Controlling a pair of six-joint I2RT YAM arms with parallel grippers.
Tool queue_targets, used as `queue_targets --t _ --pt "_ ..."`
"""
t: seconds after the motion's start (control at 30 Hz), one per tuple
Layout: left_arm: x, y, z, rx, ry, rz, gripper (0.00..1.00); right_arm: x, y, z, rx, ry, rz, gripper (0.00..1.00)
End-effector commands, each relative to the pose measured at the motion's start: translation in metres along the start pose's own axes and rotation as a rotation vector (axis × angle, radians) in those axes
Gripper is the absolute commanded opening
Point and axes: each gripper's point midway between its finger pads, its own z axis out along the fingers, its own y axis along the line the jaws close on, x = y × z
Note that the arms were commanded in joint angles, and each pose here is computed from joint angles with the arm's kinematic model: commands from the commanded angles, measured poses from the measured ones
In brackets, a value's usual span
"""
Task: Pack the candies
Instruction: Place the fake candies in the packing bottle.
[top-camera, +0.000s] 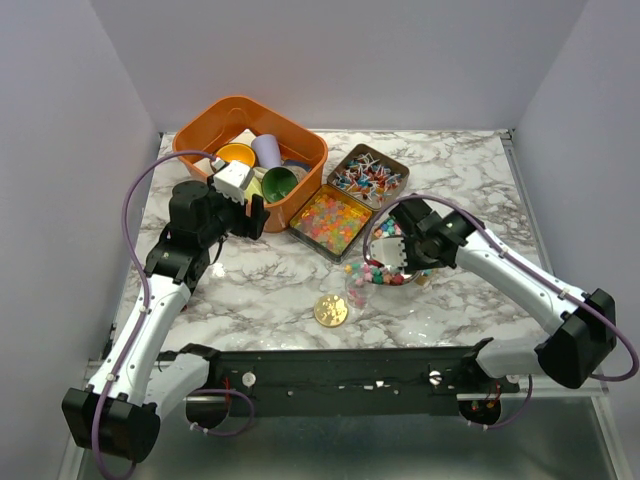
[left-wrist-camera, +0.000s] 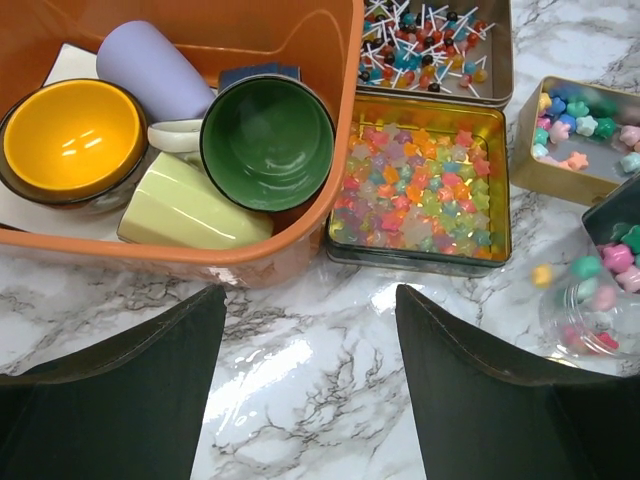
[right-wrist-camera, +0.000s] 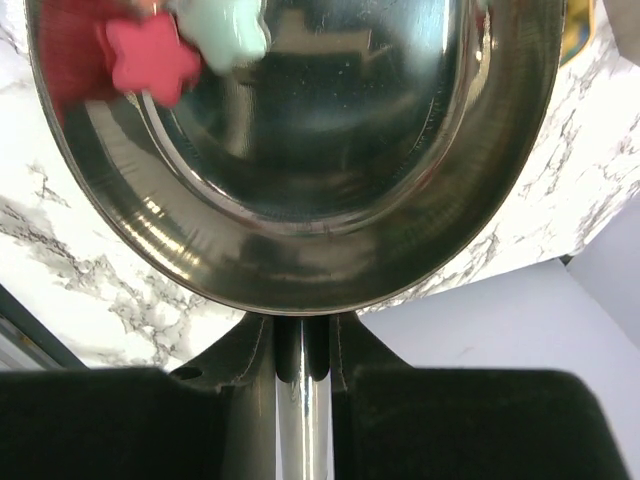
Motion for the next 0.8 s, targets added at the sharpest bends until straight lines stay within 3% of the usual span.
queue_targets --t 0.0,0.57,0.77 --pt "-0.007 -0.004 0.001 0.025 -0.035 -0.008 0.80 0.000 -0.007 -0.008 0.066 0.017 -0.034 0.01" --pt "-0.008 -0.008 0.002 0.045 -0.052 -0.018 0.80 0.007 -0.004 -0.016 0.122 0.054 -0.103 0.01" --pt "0.019 -0.026 0.001 0.144 0.009 -0.040 0.80 0.013 -0.014 -0.029 0.179 0.074 -0.133 0.01"
